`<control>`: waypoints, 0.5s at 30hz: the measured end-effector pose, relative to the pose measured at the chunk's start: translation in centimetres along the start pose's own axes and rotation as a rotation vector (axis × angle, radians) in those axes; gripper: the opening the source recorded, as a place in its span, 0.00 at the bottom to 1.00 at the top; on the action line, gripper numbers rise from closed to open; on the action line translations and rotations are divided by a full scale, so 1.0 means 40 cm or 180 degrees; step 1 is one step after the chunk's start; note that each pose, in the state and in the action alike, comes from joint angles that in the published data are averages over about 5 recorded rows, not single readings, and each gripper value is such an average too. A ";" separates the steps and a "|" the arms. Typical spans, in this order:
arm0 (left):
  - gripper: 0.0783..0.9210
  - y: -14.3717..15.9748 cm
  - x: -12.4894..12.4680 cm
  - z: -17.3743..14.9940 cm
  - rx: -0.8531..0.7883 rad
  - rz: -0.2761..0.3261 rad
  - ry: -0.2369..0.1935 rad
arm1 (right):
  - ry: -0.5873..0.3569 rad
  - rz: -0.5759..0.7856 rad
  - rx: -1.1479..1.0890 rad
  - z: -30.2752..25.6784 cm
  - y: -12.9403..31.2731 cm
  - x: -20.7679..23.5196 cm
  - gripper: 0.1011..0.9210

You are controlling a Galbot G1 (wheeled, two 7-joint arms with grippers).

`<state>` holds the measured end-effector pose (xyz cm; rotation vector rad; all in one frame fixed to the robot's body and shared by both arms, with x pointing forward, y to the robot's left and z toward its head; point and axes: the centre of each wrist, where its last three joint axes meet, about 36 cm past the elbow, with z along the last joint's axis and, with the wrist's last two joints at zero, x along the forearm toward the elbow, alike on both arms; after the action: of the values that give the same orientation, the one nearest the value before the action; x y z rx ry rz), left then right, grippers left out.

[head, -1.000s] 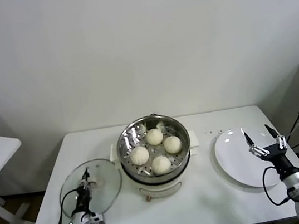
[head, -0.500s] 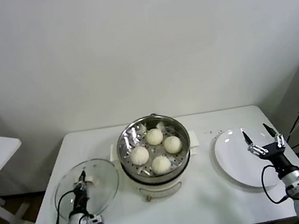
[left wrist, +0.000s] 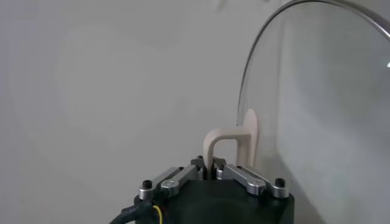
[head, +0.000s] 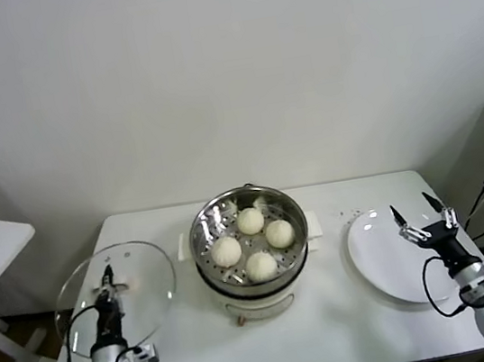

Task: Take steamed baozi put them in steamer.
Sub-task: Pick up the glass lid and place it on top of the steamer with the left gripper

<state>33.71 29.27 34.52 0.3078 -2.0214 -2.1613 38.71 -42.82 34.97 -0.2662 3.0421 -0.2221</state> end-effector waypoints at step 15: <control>0.09 0.210 0.029 -0.103 0.0138 -0.0311 0.0098 | 0.0082 0.0024 0.0073 0.016 -0.013 -0.038 0.88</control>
<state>33.51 24.42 42.61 0.4518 -2.0798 -2.1566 40.36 -43.15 34.53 -0.2524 3.0635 -0.2616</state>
